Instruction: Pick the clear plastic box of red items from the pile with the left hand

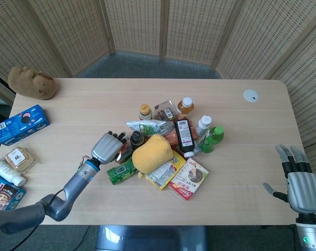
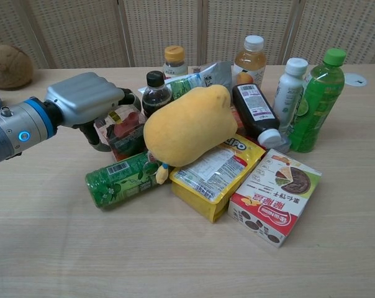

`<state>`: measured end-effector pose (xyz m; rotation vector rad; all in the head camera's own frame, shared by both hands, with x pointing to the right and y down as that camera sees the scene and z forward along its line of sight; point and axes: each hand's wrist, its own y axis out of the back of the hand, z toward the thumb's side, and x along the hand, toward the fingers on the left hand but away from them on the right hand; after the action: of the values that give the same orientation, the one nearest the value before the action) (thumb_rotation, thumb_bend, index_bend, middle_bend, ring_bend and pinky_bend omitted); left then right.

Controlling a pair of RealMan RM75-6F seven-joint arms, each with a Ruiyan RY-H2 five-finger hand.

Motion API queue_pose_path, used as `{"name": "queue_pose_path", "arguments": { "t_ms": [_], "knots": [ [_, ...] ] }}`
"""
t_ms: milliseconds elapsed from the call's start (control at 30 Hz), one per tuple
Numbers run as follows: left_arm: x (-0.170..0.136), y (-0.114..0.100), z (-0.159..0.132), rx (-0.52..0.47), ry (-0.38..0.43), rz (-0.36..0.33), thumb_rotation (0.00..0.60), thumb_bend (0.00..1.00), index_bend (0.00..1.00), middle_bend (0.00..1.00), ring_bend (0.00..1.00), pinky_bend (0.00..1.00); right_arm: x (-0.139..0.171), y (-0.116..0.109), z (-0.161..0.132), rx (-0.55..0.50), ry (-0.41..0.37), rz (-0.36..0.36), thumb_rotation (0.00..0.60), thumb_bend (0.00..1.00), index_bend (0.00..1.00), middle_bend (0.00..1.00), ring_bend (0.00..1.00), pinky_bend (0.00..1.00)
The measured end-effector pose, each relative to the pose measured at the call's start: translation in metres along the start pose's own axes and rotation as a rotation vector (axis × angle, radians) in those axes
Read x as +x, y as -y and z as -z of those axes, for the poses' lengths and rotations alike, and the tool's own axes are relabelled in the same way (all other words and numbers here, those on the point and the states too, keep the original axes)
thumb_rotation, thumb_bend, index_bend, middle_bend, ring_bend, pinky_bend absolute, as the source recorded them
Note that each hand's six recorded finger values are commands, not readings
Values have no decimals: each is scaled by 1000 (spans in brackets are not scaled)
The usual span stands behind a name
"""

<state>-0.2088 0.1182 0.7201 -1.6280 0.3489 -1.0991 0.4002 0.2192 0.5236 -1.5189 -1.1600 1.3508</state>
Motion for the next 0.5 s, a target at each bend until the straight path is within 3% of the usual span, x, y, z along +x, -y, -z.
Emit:
{"name": "queue_pose_path", "arguments": {
  "t_ms": [200, 300, 500],
  "knots": [
    [-5, -17, 3, -41, 3, -38, 600, 0, 860, 813, 742, 709, 1, 0, 0, 1, -1, -1, 600, 0, 0, 0, 0, 0],
    [-11, -39, 8, -63, 7, -74, 600, 0, 860, 814, 742, 710, 2, 1, -1, -1, -4, -6, 600, 0, 0, 0, 0, 0],
    [-29, -104, 22, -93, 9, -161, 600, 0, 860, 814, 742, 710, 3, 3, -8, -9, -22, -15, 600, 0, 0, 0, 0, 0]
  ]
}}
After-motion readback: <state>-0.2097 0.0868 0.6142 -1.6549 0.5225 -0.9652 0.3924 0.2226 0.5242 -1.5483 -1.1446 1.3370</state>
